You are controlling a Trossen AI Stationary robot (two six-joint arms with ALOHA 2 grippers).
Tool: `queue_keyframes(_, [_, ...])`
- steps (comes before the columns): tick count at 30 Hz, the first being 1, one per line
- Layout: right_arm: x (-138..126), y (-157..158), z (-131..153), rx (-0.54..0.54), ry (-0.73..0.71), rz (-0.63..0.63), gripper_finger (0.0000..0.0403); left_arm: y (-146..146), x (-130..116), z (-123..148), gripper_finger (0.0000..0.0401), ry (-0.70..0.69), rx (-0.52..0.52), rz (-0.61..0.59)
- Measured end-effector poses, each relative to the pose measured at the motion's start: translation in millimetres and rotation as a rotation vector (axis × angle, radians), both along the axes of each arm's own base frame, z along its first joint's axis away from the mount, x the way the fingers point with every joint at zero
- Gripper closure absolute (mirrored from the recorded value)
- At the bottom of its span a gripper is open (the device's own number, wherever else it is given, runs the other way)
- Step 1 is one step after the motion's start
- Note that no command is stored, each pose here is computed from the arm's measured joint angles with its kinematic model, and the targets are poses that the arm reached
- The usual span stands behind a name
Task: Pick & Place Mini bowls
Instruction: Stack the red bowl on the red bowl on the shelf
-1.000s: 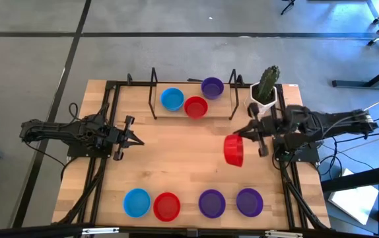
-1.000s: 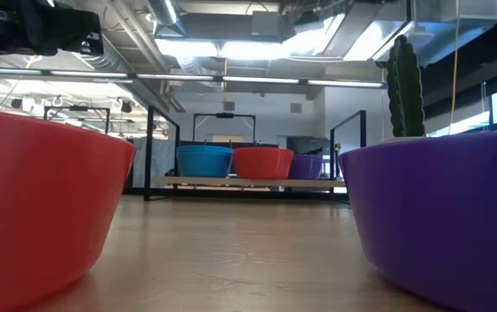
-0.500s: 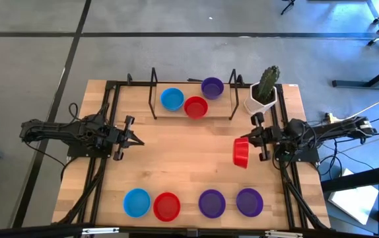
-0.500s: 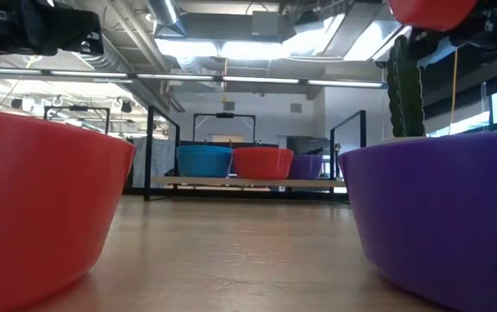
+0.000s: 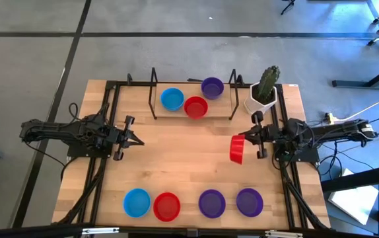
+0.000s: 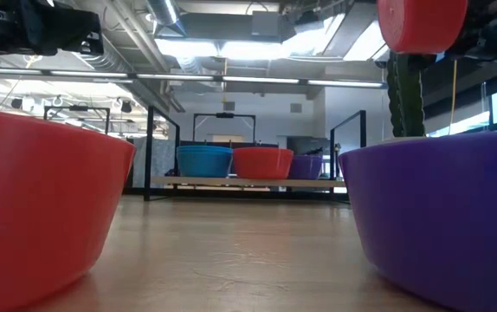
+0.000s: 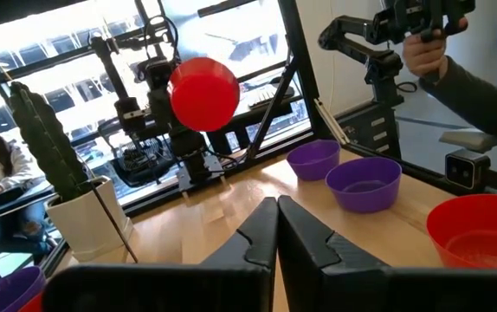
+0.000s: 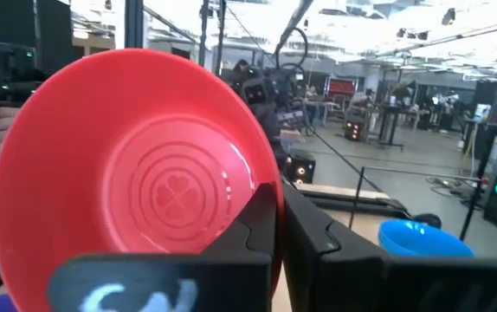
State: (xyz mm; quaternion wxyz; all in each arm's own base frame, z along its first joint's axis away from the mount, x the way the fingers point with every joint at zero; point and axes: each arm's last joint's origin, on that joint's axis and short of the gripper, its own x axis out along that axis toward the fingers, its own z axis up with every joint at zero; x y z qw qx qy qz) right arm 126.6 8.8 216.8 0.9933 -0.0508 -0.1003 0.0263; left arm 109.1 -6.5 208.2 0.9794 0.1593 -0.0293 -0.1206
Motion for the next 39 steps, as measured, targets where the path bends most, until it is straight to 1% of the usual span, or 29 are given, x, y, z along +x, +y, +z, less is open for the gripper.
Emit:
queue_keyframes(11, [1, -7, -11, -0.005, 0.051, -0.052, 0.0395, 0, 0, 0, 0.0397, -0.001, 0.002, 0.0])
queue_keyframes(17, [0, -7, -8, -0.049, 0.024, -0.046, 0.0395, 0, 0, 0, 0.0393, -0.003, 0.015, 0.001])
queue_keyframes(21, [0, -8, -8, -0.046, 0.02, -0.062, 0.0395, 0, 0, -1, 0.0397, 0.004, 0.012, 0.001])
queue_keyframes(29, [-5, -8, -2, -0.057, -0.04, -0.066, 0.0395, 0, 0, -1, 0.0392, 0.005, 0.008, 0.001])
queue_keyframes(32, [-9, -7, 1, -0.062, -0.069, -0.046, 0.0395, 0, 0, -1, 0.0391, 0.005, 0.008, 0.001])
queue_keyframes(39, [-13, -6, -3, -0.068, -0.072, 0.004, 0.0395, 0, 0, -1, 0.0395, 0.005, 0.008, 0.001])
